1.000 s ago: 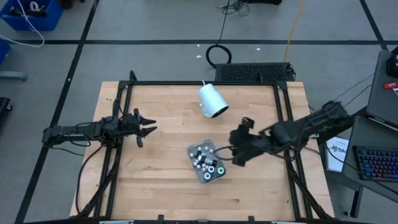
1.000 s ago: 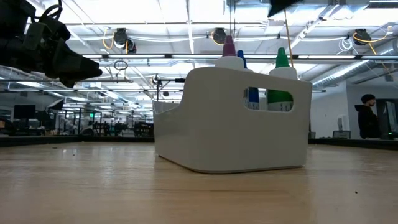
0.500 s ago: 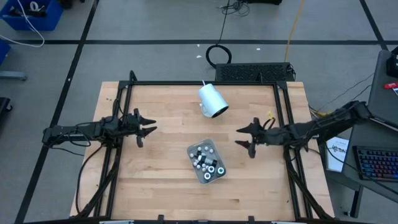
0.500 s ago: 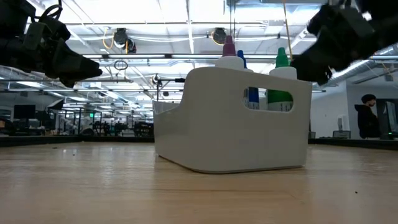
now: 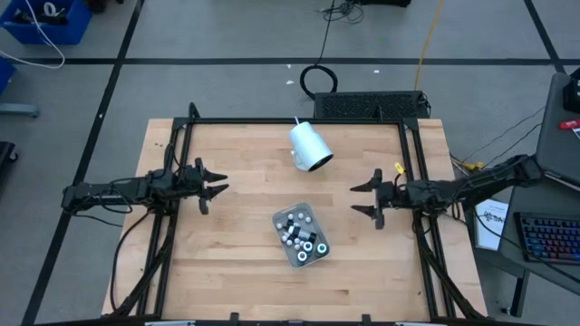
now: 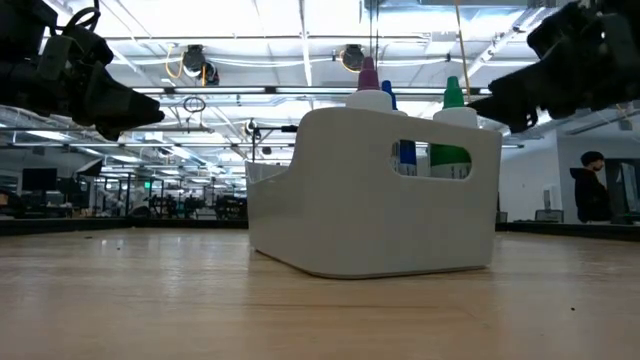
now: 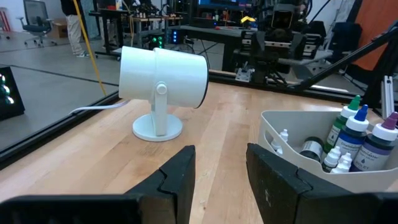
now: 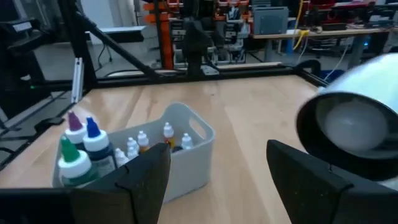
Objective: Pick & Place food coloring
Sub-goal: Return to Home Position
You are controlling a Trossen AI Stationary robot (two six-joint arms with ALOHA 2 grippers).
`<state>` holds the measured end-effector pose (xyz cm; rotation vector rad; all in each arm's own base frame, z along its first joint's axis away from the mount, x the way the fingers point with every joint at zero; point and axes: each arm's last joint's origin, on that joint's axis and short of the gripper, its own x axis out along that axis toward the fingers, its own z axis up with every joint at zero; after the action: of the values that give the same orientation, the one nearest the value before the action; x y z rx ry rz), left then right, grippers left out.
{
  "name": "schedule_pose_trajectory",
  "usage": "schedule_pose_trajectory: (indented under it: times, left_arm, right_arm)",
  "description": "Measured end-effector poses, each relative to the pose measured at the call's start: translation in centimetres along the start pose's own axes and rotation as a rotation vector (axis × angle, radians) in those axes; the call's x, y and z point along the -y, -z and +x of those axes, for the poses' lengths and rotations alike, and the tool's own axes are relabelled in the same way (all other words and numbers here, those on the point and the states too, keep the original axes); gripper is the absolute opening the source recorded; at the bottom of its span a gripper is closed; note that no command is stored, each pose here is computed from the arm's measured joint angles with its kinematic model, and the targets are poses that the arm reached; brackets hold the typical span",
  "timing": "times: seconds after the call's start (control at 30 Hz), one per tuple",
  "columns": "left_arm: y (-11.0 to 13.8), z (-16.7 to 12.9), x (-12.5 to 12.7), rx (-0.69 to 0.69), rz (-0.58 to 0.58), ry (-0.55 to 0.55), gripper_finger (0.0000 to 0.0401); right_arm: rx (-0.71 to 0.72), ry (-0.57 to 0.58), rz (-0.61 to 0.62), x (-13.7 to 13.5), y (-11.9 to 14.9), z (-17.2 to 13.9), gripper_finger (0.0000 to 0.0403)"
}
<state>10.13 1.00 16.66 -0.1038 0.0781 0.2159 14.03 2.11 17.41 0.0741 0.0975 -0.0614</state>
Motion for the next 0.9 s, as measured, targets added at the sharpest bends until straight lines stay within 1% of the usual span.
schedule_pose_trajectory:
  times: [0.17, 0.2, 0.3, 0.43, 0.53, 0.6, 0.8, 0.9]
  left_arm:
    - [0.0, 0.0, 0.0, 0.000, 0.000, 0.000, 0.0147]
    - [0.0, 0.0, 0.0, 0.000, 0.000, 0.000, 0.0148]
    - [0.0, 0.0, 0.0, 0.000, 0.000, 0.000, 0.0147]
    - [0.0, 0.0, 0.0, 0.000, 0.000, 0.000, 0.0147]
    - [0.0, 0.0, 0.0, 0.000, 0.000, 0.000, 0.0147]
    - [0.0, 0.0, 0.0, 0.000, 0.000, 0.000, 0.0148]
    - [0.0, 0.0, 0.0, 0.000, 0.000, 0.000, 0.0147]
    - [0.0, 0.0, 0.0, 0.000, 0.000, 0.000, 0.0147]
  right_arm:
    - [0.026, 0.022, 0.004, 0.7, 1.1, -0.9, 0.0254]
    - [0.034, 0.023, 0.005, 0.7, 1.1, -1.0, 0.0254]
    - [0.132, 0.022, 0.020, 0.8, 0.1, -1.7, 0.0254]
    - [0.178, 0.045, -0.031, 1.0, -0.3, -2.5, 0.0254]
    - [0.151, 0.056, -0.065, 1.2, 0.1, -3.0, 0.0254]
    - [0.104, 0.069, -0.074, 1.3, 0.6, -3.3, 0.0254]
    - [0.109, 0.071, 0.007, 1.5, 0.7, -3.7, 0.0254]
    - [0.109, 0.070, 0.023, 1.5, 0.7, -3.7, 0.0254]
